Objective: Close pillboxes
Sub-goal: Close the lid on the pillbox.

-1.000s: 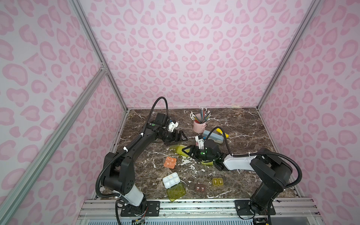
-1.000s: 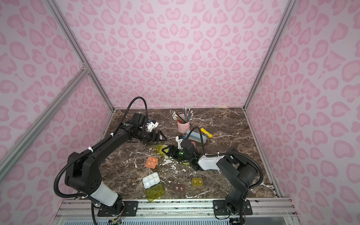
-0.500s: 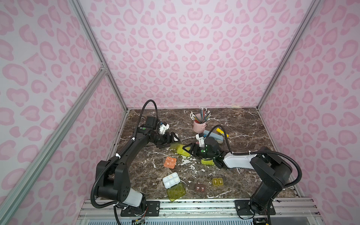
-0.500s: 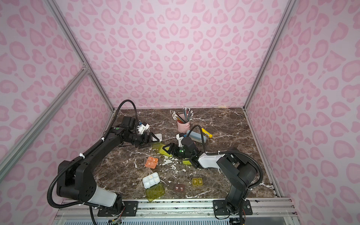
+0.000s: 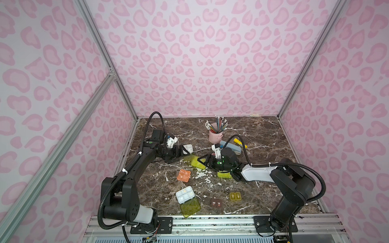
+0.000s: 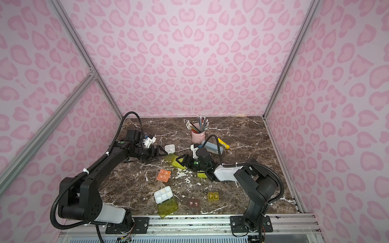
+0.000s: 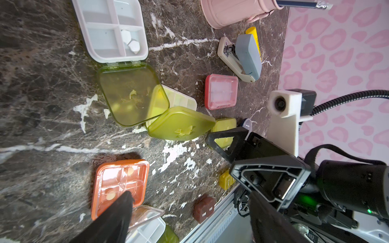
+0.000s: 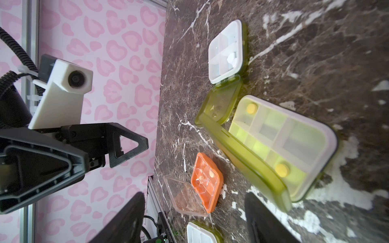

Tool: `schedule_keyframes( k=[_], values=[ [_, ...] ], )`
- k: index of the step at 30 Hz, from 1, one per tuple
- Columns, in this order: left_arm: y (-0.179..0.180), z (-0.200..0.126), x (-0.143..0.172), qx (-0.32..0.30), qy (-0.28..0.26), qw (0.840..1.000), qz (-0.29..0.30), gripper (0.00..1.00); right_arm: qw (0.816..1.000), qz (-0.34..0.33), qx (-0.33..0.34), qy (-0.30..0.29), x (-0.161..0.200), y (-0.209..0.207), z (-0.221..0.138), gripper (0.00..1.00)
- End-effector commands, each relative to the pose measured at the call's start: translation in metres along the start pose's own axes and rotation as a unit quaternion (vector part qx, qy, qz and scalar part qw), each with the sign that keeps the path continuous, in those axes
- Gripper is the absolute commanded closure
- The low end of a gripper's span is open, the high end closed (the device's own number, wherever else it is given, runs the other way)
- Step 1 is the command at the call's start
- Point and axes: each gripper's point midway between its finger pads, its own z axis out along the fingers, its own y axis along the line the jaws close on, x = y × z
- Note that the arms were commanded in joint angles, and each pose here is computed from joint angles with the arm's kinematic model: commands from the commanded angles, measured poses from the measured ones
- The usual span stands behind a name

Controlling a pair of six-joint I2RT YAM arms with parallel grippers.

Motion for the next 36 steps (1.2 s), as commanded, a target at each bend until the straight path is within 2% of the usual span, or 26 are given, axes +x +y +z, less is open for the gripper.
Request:
schedule_keyframes(
  k=[1, 8, 14, 26, 36],
  values=[
    [0.001, 0.0, -0.001, 0.006, -0.006, 1.0, 0.015, 0.12, 1.0, -0.007, -0.002, -0.003, -0.001, 0.001, 0.002, 0.24],
    [0.006, 0.005, 0.002, 0.009, -0.004, 1.0, 0.015, 0.12, 1.0, -0.023, 0.004, -0.01, -0.005, 0.006, -0.004, 0.24],
    [0.002, 0.015, 0.006, 0.044, 0.013, 0.999, -0.001, 0.12, 0.997, -0.06, 0.031, -0.024, -0.008, 0.008, -0.021, 0.24],
    [0.004, 0.05, 0.007, 0.012, 0.062, 0.998, 0.004, 0.12, 0.995, -0.087, 0.036, -0.025, -0.004, 0.011, -0.038, 0.24],
    [0.008, 0.079, -0.006, -0.015, 0.086, 0.996, 0.004, 0.12, 0.995, -0.089, 0.031, -0.028, -0.011, 0.007, -0.052, 0.25]
  ],
)
